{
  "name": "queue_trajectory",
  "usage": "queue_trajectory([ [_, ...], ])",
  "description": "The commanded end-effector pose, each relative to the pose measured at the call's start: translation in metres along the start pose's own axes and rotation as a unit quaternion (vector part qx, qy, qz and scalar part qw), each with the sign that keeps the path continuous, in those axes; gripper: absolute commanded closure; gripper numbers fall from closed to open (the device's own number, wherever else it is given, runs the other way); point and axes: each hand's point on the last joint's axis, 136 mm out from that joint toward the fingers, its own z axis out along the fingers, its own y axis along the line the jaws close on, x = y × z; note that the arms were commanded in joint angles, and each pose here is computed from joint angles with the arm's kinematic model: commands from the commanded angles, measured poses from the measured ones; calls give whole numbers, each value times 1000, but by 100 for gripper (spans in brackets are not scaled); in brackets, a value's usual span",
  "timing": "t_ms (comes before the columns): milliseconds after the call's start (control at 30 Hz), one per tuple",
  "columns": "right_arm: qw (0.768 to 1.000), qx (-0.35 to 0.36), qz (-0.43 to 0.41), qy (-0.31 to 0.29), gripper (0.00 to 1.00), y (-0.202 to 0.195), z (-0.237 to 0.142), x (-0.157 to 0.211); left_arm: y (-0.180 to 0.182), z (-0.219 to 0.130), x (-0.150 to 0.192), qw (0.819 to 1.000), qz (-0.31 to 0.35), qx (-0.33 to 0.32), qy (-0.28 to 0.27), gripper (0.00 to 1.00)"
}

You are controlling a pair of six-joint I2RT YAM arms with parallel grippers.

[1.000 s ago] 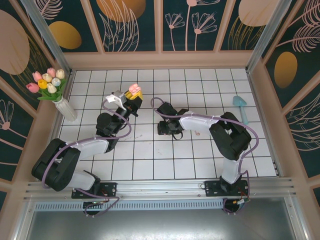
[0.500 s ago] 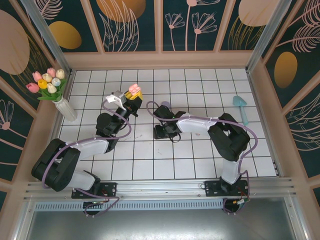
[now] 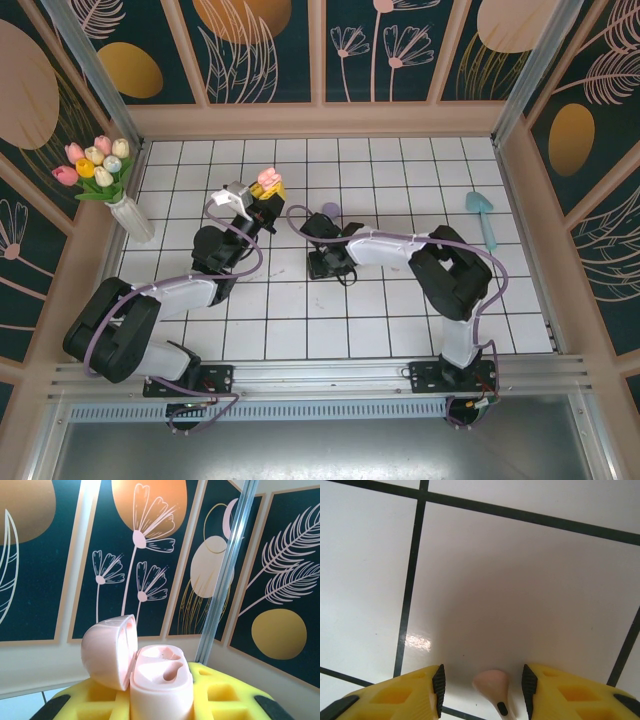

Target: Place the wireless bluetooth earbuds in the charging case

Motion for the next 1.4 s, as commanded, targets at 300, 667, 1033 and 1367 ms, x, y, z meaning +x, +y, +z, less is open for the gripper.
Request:
queue_trajectory([
  [300,995,81,-49,31,59,-20,12,23,-5,-3,-15,1000,1,5,-28,100],
  [667,992,104,-66,33,66,-21,15,27,-6,-2,-16,1000,0,7,-28,100],
  [1033,992,101,-66,36,79,-23,15,32,-6,1,-15,1000,1,7,-24,100],
  [1367,996,84,-31,19,86,-34,8,29,-7,3,-16,1000,1,9,-22,100],
])
